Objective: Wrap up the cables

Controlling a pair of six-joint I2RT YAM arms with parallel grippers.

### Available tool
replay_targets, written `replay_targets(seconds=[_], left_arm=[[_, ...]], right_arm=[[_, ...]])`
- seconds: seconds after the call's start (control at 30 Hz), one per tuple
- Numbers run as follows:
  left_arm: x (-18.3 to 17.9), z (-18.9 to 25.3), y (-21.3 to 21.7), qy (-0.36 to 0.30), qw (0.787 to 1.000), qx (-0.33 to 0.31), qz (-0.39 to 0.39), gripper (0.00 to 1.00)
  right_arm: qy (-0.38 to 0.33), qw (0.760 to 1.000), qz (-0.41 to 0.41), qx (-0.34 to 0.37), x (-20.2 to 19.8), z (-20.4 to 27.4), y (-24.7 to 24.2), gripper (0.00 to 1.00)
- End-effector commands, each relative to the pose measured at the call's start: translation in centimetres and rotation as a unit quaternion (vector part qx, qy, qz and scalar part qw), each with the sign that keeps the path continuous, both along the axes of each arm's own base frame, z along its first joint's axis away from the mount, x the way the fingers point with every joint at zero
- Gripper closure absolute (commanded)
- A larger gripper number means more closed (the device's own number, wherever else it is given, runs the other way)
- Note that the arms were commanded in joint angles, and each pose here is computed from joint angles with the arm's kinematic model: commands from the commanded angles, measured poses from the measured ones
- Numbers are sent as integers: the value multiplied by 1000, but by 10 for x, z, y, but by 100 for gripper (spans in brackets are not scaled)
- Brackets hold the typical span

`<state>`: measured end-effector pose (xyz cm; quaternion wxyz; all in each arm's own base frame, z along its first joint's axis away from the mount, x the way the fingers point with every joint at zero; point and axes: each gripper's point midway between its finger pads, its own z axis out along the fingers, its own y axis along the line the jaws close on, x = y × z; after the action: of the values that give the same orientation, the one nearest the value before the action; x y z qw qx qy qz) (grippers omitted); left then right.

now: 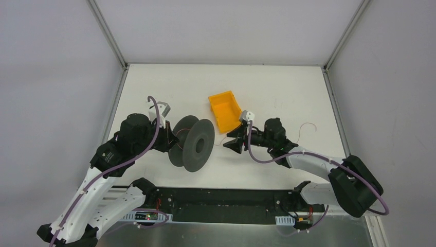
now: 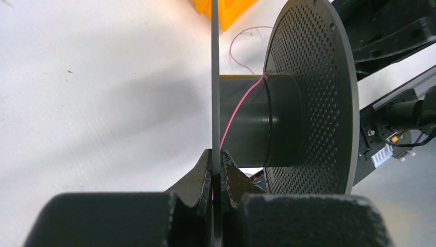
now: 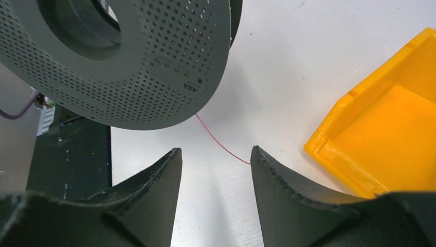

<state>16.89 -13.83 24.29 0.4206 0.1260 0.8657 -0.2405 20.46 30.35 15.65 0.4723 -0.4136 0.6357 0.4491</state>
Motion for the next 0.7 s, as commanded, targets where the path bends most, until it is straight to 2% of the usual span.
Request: replay_targets(seconds=[0.0, 0.23, 0.5, 0.57, 0.67], left_arm=[[5, 47, -3, -42, 997, -63, 28, 100], [3, 67, -3, -47, 994, -93, 41, 100], [1, 74, -1, -49, 991, -110, 54, 100], [0, 79, 0, -51, 990, -118, 57, 100], [0, 87, 0, -49, 987, -136, 68, 100]], right_arm=[[-86, 995, 15, 38, 10, 17, 14, 44], [-130, 986, 74, 71, -4, -3, 34, 43], [-144, 982, 78, 90, 5, -17, 56, 41], [-139, 983, 76, 90, 7, -19, 60, 43], [-123, 985, 84, 91, 3, -22, 64, 51]])
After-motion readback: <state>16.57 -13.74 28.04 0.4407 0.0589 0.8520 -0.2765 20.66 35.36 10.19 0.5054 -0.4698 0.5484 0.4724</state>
